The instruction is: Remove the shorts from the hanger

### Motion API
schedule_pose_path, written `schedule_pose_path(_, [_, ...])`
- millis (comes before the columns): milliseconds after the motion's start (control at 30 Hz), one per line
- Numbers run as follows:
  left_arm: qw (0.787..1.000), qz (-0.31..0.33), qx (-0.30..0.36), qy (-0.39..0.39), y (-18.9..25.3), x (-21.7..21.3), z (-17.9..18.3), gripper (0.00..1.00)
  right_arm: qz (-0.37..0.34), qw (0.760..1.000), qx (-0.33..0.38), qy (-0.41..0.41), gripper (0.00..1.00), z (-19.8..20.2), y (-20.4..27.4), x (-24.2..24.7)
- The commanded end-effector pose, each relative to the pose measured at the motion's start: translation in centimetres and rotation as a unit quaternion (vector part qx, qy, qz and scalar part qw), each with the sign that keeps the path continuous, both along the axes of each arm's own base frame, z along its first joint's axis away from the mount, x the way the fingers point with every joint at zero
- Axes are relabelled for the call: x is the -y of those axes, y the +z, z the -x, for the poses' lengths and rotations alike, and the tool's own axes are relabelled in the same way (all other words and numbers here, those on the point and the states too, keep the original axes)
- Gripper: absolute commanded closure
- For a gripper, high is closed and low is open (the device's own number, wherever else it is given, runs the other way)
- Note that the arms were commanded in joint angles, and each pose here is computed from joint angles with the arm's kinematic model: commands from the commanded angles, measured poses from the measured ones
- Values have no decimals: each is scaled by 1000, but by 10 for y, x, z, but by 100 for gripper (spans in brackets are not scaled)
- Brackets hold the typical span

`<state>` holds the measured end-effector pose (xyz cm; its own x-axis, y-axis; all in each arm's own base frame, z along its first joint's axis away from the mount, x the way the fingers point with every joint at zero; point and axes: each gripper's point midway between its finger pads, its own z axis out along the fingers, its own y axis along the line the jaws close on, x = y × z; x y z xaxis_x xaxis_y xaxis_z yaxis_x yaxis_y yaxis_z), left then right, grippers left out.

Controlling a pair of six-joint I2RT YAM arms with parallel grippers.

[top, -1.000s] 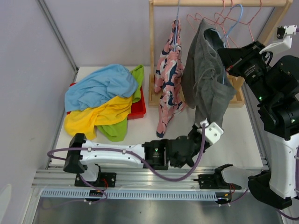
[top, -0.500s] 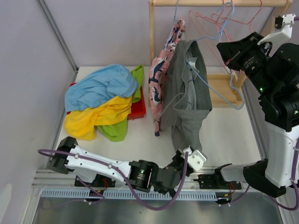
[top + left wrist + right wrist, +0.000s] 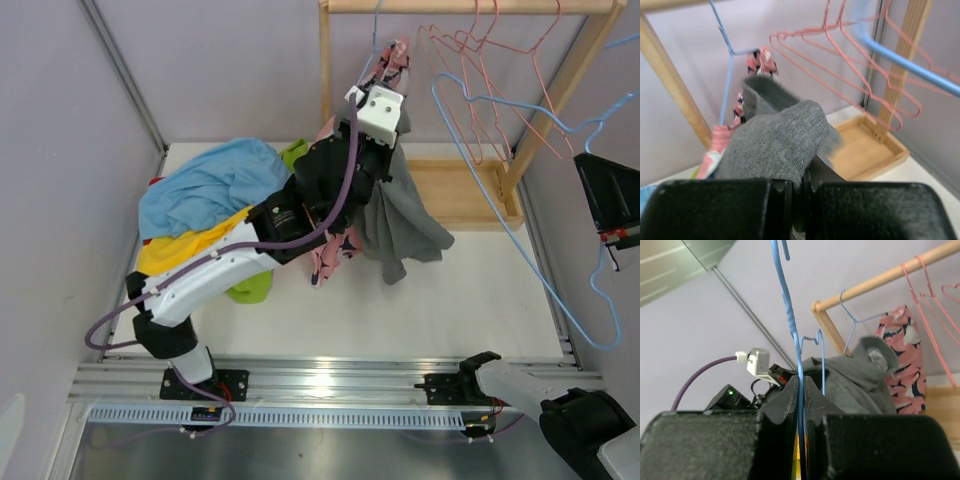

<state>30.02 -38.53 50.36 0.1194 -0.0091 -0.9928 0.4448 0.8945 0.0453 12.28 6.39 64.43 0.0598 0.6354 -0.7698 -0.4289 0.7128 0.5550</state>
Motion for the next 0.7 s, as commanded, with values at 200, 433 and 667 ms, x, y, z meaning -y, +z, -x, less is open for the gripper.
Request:
schedule_pose_path(200, [999, 24, 5, -48, 35, -75, 137, 100, 62, 995, -35, -68, 100, -87, -16, -9])
schedule_pose_path(433, [995, 34, 45, 86, 82, -210, 116, 100, 90, 991, -37, -89, 100, -152, -21, -27])
schedule_pose_path(667, [982, 20, 103, 160, 130, -275, 85, 100, 99, 989, -48, -95, 100, -196, -32, -37])
